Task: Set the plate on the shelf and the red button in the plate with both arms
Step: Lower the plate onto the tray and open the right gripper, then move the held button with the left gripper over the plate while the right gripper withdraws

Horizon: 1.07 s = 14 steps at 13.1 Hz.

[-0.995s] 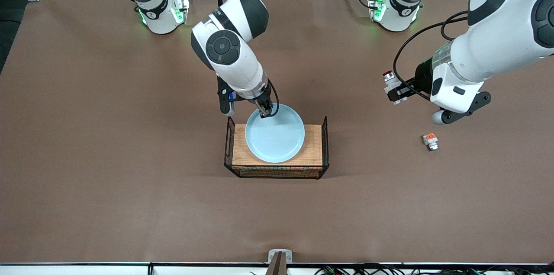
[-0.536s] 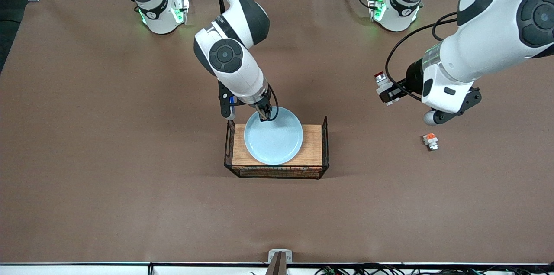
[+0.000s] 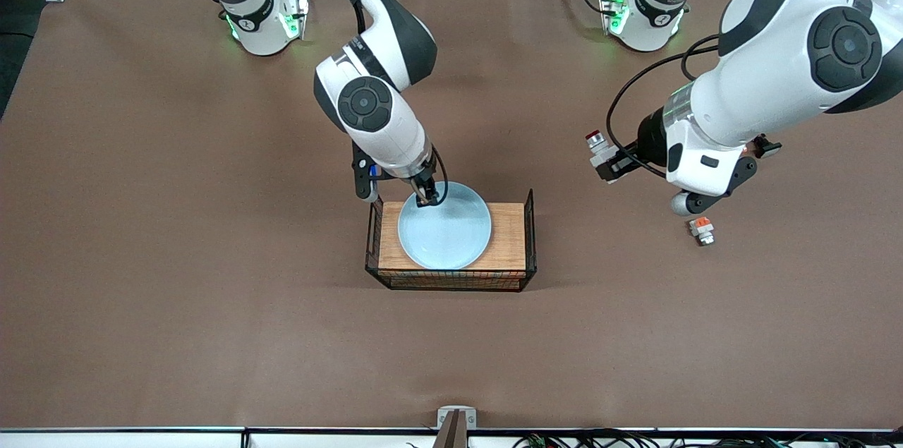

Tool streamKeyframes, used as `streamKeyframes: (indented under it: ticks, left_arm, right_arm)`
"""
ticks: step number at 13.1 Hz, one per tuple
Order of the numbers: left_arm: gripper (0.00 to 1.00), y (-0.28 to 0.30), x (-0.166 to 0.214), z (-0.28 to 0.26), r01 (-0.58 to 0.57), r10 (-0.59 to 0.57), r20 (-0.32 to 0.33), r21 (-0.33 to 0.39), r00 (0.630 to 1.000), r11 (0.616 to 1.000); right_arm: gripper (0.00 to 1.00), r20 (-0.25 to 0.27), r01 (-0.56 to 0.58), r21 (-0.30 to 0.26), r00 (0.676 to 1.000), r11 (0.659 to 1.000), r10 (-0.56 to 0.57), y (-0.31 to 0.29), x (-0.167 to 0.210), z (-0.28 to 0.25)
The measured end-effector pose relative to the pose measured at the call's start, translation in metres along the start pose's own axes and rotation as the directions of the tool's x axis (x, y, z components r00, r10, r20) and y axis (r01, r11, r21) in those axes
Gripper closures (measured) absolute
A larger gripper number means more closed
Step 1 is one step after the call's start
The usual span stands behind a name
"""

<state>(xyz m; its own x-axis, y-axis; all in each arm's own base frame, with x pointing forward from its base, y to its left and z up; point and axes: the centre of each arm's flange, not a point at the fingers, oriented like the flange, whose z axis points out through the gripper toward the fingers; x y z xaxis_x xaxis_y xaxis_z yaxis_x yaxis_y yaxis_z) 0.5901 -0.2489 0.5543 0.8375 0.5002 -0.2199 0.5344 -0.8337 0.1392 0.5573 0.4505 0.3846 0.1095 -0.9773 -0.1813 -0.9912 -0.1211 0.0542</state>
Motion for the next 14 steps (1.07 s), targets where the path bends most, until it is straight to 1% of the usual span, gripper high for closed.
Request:
streamKeyframes:
  ticks: [2,3,4,6,7,8,10,12,14]
  left_arm:
    - [0.59,0.004,-0.005,0.0,0.013,-0.013,-0.001,-0.002,1.0,1.0]
    - [0.59,0.005,-0.006,-0.002,0.016,-0.016,-0.002,-0.005,1.0,1.0]
    - [0.59,0.005,-0.007,-0.003,0.017,-0.017,-0.004,-0.008,1.0,1.0]
    - [0.59,0.006,-0.008,-0.005,0.017,-0.017,-0.006,-0.012,1.0,1.0]
    - [0.59,0.006,-0.008,-0.005,0.017,-0.017,-0.006,-0.011,1.0,1.0]
    - [0.59,0.007,-0.009,-0.005,0.015,-0.015,-0.006,-0.012,1.0,1.0]
    - [0.59,0.014,-0.013,-0.004,0.004,-0.004,-0.014,-0.029,1.0,1.0]
    - [0.59,0.024,-0.021,-0.002,-0.011,0.01,-0.024,-0.055,1.0,0.998]
    - [0.59,0.034,-0.026,0.0,0.003,-0.007,-0.034,-0.092,0.999,0.996]
  right_arm:
    - [0.14,0.003,-0.003,0.005,1.0,1.0,0.003,-0.002,0.001,-0.005]
    - [0.05,0.003,0.0,0.003,1.0,1.0,0.0,-0.002,0.0,-0.009]
    - [0.0,0.001,0.004,-0.006,1.0,1.0,-0.004,-0.001,-0.003,-0.015]
    - [0.0,-0.002,0.015,-0.023,1.0,1.0,-0.015,0.003,-0.007,-0.033]
    - [0.0,0.003,0.025,-0.02,1.0,0.999,-0.025,0.005,-0.009,-0.047]
    - [0.0,0.007,0.045,-0.018,0.999,0.999,-0.044,0.01,-0.01,-0.063]
    - [0.0,0.002,0.119,-0.046,0.993,0.992,-0.119,0.024,-0.008,-0.095]
    - [0.0,-0.003,0.214,-0.072,0.977,0.974,-0.215,0.033,0.007,-0.125]
    - [0.0,0.0,0.316,-0.099,0.948,0.944,-0.317,0.036,0.034,-0.154]
